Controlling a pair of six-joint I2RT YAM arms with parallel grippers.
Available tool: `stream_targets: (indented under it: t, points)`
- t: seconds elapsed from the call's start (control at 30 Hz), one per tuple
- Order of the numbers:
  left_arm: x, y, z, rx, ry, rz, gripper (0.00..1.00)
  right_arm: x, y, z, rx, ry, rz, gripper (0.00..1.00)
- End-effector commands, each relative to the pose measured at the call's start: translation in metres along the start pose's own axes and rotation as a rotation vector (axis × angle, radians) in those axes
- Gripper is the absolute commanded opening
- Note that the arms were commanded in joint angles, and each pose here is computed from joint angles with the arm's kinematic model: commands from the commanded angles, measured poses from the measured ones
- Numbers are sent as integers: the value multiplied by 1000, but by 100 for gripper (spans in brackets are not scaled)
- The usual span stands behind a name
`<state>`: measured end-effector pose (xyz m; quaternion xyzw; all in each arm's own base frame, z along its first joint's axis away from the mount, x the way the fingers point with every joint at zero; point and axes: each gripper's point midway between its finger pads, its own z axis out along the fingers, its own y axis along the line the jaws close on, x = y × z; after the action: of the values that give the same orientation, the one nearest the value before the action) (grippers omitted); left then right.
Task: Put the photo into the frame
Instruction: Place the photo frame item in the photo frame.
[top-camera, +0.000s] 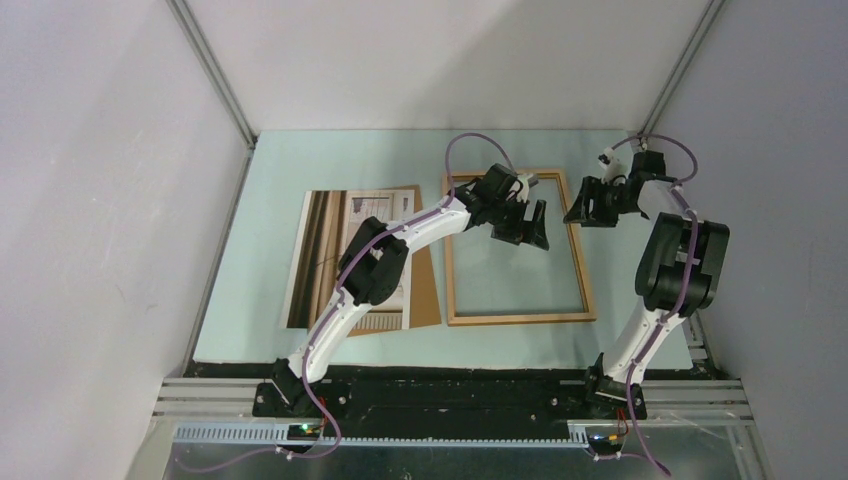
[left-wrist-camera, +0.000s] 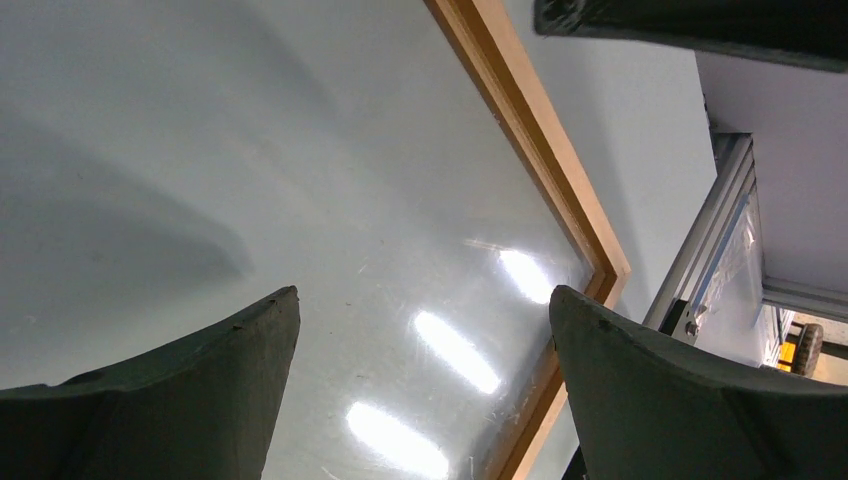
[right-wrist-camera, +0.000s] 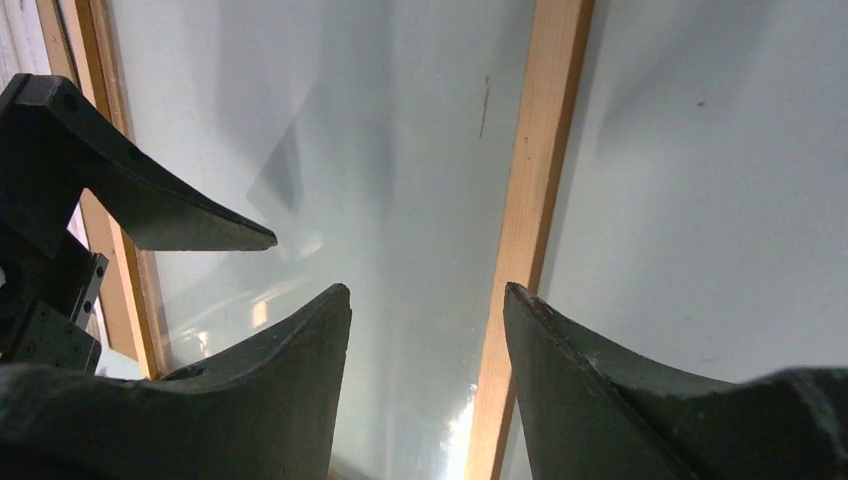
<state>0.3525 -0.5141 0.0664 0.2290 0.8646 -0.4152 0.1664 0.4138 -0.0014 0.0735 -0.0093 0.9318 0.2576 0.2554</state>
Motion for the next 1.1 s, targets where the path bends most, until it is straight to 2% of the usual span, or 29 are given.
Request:
stream_targets:
  t: [0.0, 0.53, 0.83, 1.07]
  points:
    - [-12, -3, -4, 11, -30, 6, 99, -25, 6, -27, 36, -73, -80, 62]
    - [-32, -30, -35, 25, -74, 67, 100, -9, -2, -34, 96, -73, -94, 61]
    - [-41, -46, -77, -7, -117, 161, 100, 15, -18, -20, 136, -22, -72, 61]
    - [-31, -37, -112, -96, -135, 256, 100, 31, -25, -8, 142, 26, -58, 60]
